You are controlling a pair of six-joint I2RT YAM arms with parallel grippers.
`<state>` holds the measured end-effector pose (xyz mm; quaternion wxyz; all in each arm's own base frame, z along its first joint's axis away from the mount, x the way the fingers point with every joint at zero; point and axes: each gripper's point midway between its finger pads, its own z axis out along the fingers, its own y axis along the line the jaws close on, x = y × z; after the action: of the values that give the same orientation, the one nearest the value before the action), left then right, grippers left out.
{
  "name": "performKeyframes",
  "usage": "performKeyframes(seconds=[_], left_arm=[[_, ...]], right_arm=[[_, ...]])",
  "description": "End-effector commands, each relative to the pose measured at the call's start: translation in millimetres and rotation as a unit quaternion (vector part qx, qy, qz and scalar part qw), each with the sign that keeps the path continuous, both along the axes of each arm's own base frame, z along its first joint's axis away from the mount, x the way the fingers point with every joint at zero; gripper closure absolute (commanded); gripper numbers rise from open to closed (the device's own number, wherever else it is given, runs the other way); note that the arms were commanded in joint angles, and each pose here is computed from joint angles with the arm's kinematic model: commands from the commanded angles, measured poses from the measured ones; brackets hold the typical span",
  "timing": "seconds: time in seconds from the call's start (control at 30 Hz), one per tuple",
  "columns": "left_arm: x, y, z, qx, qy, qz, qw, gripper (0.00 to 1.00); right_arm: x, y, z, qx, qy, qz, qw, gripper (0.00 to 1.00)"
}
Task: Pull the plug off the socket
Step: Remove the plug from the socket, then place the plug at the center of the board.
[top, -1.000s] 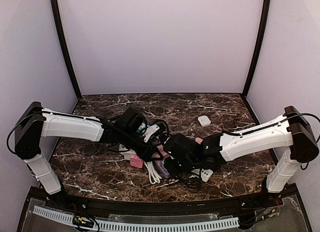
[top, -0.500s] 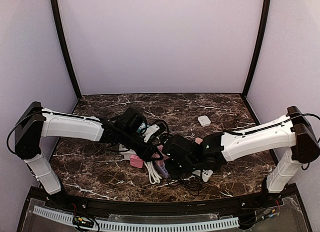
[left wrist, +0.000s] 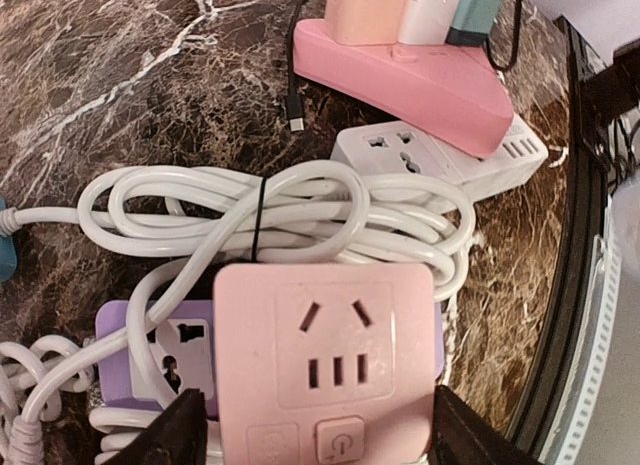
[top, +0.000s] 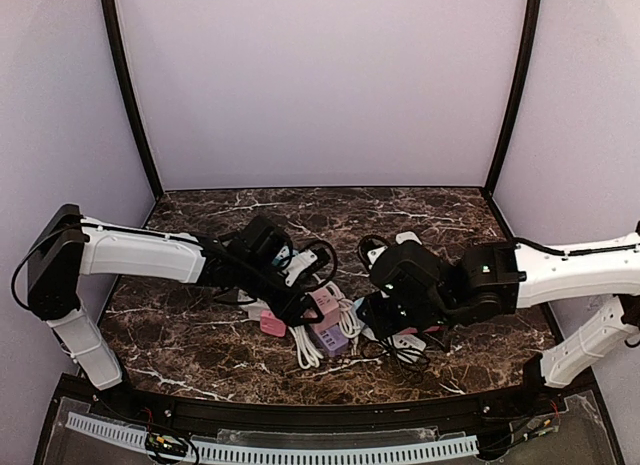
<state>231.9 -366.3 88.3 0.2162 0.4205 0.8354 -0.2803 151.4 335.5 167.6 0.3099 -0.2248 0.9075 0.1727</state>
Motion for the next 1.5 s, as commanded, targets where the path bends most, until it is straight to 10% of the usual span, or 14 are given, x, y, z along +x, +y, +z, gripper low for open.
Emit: performKeyframes(seconds=[0.0,0.67,1.47], left_arm=[[-9.1,32.0,-0.8,0.047,-0.007,0.003,0.999,0.19],[40.6,99.9,123.6,-0.080,-0.128,0.139,0.979,0.04],[51.8,116.5,108.7,-0.035,-0.129,0.180,0.975,0.04]], right_arm=[[15.0,-35.2,22.3,-0.019,-0.029,-0.046,0.998,1.00],[178.6,-108.9,120.6,-0.080,-0.115,-0.177,0.974,1.00],[332.1,-193.1,-42.4,-0.066,-0.019,-0.213,0.975,1.00]])
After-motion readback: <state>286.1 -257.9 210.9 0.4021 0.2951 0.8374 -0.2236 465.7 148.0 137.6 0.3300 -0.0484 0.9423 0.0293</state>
